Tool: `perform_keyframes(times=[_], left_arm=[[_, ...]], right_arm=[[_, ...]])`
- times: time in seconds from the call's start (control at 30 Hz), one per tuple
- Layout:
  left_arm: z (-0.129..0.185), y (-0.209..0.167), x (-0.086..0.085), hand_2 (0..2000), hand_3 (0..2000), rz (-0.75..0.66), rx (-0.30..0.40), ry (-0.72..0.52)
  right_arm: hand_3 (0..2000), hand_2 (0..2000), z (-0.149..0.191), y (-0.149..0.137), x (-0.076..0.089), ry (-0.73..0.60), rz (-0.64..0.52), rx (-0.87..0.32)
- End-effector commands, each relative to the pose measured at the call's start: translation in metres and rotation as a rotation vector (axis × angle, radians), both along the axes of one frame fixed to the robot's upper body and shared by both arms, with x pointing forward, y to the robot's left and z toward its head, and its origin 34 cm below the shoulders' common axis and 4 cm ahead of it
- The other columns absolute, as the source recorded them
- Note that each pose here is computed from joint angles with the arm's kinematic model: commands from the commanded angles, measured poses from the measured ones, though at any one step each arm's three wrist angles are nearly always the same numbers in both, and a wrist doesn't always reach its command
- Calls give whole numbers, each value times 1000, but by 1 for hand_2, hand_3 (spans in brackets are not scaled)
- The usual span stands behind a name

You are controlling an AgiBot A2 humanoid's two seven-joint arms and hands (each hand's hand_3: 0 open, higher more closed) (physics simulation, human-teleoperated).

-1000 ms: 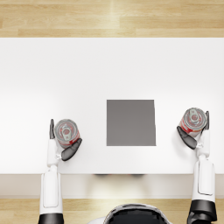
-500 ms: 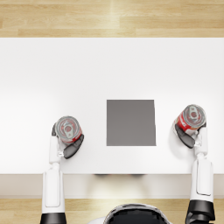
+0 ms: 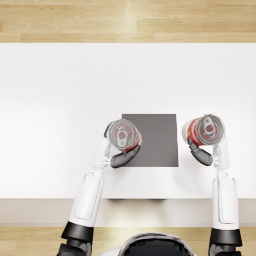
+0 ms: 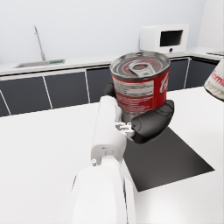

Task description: Pick up the red can on the left and place it in the middle, then pick up the red can on the right and place it on top of the can in the middle

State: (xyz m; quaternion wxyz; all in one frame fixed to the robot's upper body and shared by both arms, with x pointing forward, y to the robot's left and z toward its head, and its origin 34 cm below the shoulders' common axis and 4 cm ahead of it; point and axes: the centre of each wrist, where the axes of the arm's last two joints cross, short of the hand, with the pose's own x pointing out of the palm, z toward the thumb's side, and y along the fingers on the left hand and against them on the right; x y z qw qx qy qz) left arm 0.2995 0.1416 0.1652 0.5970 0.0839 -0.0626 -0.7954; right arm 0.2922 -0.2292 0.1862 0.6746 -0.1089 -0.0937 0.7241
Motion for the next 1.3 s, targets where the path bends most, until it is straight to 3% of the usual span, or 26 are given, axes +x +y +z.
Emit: perform_keyframes(times=[0.03,0.2,0.3,0.5,0.57,0.6,0.63,0.83,0.87,0.9,0.93,1.0,1.03,1.13,1.23,1.3], left_arm=[[8,-27,16,2000,1520,-61,9,0],[-9,-39,21,2000,1520,-90,36,70],[-19,-44,25,2000,1520,-111,-43,145],[-46,-50,30,2000,1520,-112,-58,268],[-56,-51,30,2000,1520,-168,-93,182],[-63,-48,31,2000,1520,-336,145,120],[-65,-51,31,2000,1520,-270,-64,113],[-77,-58,31,2000,1520,-287,-92,81],[-80,-56,32,2000,1520,-395,101,69],[-80,-57,32,639,1193,-303,-48,84],[-81,-57,31,0,867,-310,-50,86],[-81,-55,30,0,213,-298,-64,82],[-79,-54,27,0,0,-283,-71,66],[-61,-51,13,0,0,-274,-112,-26],[-17,-25,-26,0,0,-218,-156,-173],[10,3,-48,0,0,-125,-145,-170]], right_arm=[[1520,2000,21,3,2,-73,8,4],[1520,2000,25,6,1,-90,17,10],[1520,2000,28,10,2,-101,28,11],[1520,2000,31,15,0,-116,41,17],[1520,2000,33,15,-1,-125,41,20],[1520,2000,34,15,-2,-129,40,21],[1520,2000,36,16,-3,-138,43,22],[1520,2000,56,29,-5,-213,84,24],[1520,2000,59,30,-6,-222,87,25],[1520,2000,61,32,-8,-231,97,23],[1520,2000,63,34,-10,-242,104,23],[1520,2000,66,38,-13,-257,119,22],[1520,2000,68,42,-13,-265,133,21],[1520,2000,77,56,-14,-297,180,21],[1520,2000,88,70,-11,-329,225,27],[1520,2000,95,76,-9,-306,249,22]])
